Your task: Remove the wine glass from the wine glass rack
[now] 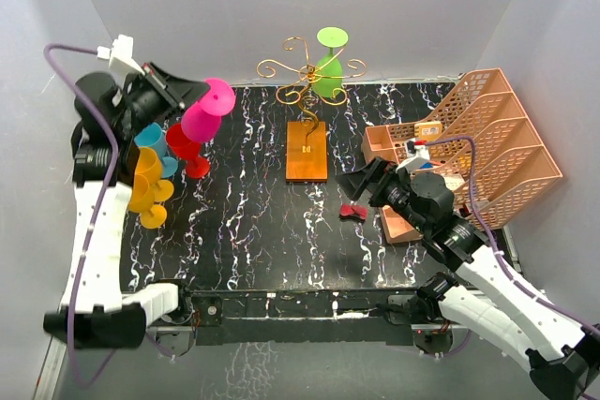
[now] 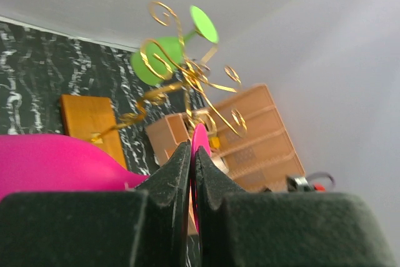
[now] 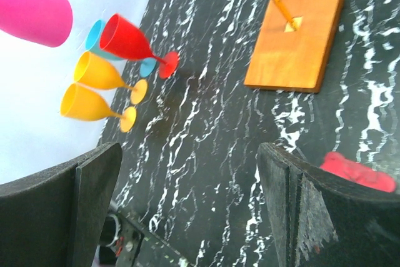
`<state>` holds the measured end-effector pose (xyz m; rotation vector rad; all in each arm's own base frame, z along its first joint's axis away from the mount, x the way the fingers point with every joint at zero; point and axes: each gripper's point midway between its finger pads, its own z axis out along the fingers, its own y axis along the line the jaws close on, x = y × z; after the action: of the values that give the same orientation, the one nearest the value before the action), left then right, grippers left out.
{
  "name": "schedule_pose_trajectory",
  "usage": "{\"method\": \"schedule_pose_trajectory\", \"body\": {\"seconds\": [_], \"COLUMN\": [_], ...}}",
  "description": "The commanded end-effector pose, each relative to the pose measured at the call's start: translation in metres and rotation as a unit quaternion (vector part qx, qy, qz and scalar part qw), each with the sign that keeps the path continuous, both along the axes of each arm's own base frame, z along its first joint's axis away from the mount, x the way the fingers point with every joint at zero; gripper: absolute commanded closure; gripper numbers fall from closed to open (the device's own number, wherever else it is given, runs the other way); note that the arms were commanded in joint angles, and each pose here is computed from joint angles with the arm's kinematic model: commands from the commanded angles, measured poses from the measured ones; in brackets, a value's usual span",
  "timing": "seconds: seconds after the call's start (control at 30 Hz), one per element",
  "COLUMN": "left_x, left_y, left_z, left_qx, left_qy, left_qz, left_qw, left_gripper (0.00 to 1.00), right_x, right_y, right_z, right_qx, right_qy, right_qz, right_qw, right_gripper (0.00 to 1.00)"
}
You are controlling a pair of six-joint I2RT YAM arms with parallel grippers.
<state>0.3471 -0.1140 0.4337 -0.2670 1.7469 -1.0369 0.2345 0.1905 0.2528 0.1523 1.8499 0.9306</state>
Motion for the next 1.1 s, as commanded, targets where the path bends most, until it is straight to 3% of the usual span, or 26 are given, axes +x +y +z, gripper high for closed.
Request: {"method": "schedule_pose_trajectory", "body": {"seconds": [0.0, 0.13, 0.23, 0.43, 0.57, 0.7, 0.87, 0.93, 1.07], "left_x": [-0.036, -0.068, -0.082, -0.109, -0.122, -0.125, -0.128, -0.129, -0.129], "left_y": [-0.016, -0.019, -0.026, -0.070, -0.114, -0.128, -0.137, -0.140, -0.149], "left_z": [-0.004, -0.020, -0.058, -0.122, -0.155, -0.167, -0.175, -0.179, -0.179], "left_qx": [0.010, 0.030, 0.008, -0.045, -0.007, 0.001, 0.005, 0.005, -0.005], "left_qy": [-0.028, -0.025, 0.023, 0.085, 0.125, 0.125, 0.141, 0.142, 0.151], "left_qz": [-0.057, -0.071, -0.094, -0.155, -0.183, -0.189, -0.202, -0.204, -0.215], "left_qw": [0.998, 0.997, 0.995, 0.983, 0.975, 0.974, 0.969, 0.968, 0.965], "left_gripper": [1.00, 1.00, 1.00, 1.00, 1.00, 1.00, 1.00, 1.00, 1.00], "right_x": [-0.005, -0.022, -0.035, -0.045, -0.050, -0.044, -0.042, -0.040, -0.039], "right_y": [0.030, 0.059, 0.077, 0.102, 0.118, 0.121, 0.113, 0.111, 0.110], "right_z": [0.034, 0.039, 0.045, 0.028, 0.018, 0.005, -0.003, -0.006, -0.006], "right_qx": [0.063, 0.098, 0.163, 0.277, 0.296, 0.294, 0.286, 0.275, 0.272], "right_qy": [-0.030, -0.048, -0.029, 0.064, 0.110, 0.131, 0.134, 0.131, 0.132], "right_qz": [0.071, 0.167, 0.226, 0.294, 0.331, 0.313, 0.281, 0.268, 0.262], "right_qw": [0.995, 0.980, 0.960, 0.913, 0.889, 0.894, 0.906, 0.914, 0.916], "right_gripper": [0.01, 0.01, 0.02, 0.03, 0.08, 0.11, 0.28, 0.40, 0.43]}}
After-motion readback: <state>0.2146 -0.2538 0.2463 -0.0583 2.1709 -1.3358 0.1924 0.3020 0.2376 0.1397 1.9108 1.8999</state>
